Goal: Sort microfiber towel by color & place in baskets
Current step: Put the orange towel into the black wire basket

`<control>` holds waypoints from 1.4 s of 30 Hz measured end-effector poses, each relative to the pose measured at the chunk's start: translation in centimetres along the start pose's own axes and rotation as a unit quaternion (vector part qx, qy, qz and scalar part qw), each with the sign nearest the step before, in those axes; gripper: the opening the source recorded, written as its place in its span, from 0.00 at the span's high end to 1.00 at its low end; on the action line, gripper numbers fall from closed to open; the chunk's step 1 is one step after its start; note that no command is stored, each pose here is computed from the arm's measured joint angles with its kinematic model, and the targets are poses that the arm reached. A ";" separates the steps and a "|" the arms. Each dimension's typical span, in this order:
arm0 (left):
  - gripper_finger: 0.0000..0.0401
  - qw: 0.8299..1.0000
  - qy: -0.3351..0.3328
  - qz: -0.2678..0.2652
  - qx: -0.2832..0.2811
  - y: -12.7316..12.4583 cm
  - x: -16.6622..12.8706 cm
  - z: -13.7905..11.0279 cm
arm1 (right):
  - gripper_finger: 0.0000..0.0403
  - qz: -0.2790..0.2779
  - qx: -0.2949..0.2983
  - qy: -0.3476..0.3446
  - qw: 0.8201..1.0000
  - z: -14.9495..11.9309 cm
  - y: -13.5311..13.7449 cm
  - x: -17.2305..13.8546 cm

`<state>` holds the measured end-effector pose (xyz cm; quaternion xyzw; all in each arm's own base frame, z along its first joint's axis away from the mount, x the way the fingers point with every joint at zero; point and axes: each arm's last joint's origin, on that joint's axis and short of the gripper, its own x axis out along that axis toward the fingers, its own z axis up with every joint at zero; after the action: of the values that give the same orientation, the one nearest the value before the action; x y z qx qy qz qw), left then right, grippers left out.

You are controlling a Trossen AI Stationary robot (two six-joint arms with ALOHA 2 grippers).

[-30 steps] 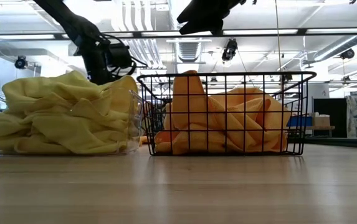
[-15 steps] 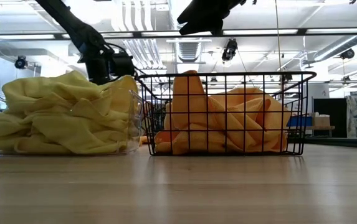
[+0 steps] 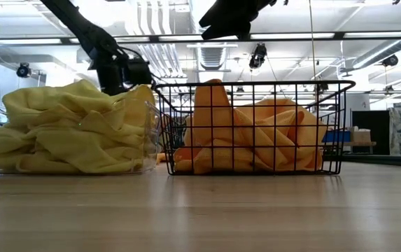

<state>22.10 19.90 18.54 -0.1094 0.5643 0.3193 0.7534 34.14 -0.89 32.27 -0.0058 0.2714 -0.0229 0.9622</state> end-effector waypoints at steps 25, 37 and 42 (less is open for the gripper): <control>1.00 0.888 -0.454 -0.059 -0.047 0.3 -21.4 -4.6 | 0.46 -0.073 -0.019 -0.037 0.996 0.8 -0.5 0.0; 1.00 0.817 -0.535 -0.214 -0.013 -4.1 -23.8 -3.5 | 0.32 -0.103 -0.048 -0.136 0.984 2.7 -0.6 -0.2; 1.00 0.781 -0.572 -0.249 0.003 -5.9 -24.5 -2.7 | 0.22 -0.105 -0.041 -0.177 0.978 3.2 -0.6 0.8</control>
<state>19.71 5.18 39.02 -0.0414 -0.0164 0.1227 0.9914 36.47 -1.51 34.59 -0.0781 0.0953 -0.1115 0.9861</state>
